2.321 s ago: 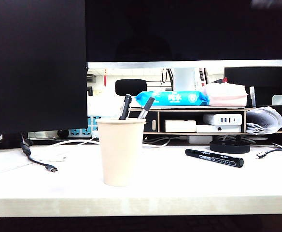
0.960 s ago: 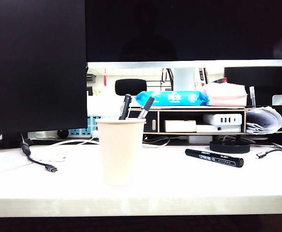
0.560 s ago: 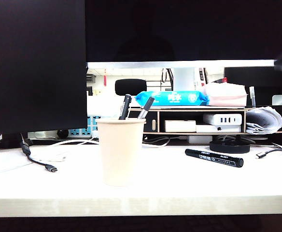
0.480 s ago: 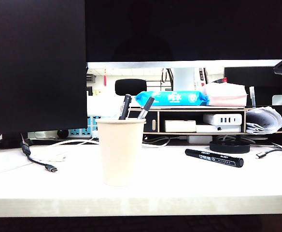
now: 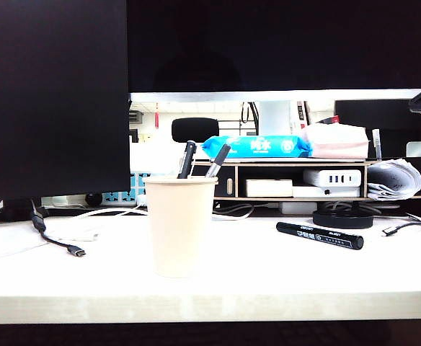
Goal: Pick up the marker from the paper cup and put it on the table.
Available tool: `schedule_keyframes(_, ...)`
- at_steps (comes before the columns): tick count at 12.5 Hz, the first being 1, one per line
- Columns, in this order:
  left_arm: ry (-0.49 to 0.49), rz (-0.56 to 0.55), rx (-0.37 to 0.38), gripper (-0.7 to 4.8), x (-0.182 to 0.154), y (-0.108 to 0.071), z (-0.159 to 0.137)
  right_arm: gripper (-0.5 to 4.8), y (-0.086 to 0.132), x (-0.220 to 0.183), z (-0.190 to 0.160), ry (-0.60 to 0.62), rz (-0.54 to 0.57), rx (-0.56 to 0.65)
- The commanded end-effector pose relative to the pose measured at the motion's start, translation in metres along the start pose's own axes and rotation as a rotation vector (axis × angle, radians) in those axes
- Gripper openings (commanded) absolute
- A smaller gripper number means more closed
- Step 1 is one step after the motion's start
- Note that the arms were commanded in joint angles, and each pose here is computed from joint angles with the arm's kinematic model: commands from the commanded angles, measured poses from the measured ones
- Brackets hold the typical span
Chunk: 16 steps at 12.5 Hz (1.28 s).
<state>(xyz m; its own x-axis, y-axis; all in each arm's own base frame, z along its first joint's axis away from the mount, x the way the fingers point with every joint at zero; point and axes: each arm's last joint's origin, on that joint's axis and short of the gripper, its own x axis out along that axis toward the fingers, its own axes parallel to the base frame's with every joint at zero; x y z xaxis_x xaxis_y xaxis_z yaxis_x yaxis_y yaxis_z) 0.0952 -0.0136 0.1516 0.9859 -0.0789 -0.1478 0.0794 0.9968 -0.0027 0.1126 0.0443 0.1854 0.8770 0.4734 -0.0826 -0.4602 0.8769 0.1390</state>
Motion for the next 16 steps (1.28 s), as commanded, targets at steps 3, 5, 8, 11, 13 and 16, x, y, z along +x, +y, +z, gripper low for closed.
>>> schedule_keyframes(3,-0.033,-0.001,-0.002,-0.04,0.000,0.000,0.003,-0.06,0.000,0.000,0.002,-0.015,0.001,0.001)
schedule_keyframes(5,-0.052,-0.001,-0.004,-0.04,0.000,0.000,0.005,-0.06,0.000,0.000,0.002,-0.015,0.001,0.001)
schedule_keyframes(8,-0.065,0.001,0.001,-0.04,0.000,0.000,0.006,-0.05,0.002,-0.009,0.006,-0.068,0.007,-0.007)
schedule_keyframes(11,-0.044,0.002,0.003,-0.04,0.000,0.000,0.004,-0.05,0.005,-0.019,0.014,-0.162,0.019,-0.022)
schedule_keyframes(13,-0.013,0.003,0.003,-0.04,0.000,0.000,0.001,-0.05,0.005,-0.025,0.017,-0.212,0.019,-0.030)
schedule_keyframes(16,-0.011,0.003,0.003,-0.04,0.000,0.000,0.001,-0.06,0.006,-0.029,0.020,-0.254,0.023,-0.037)
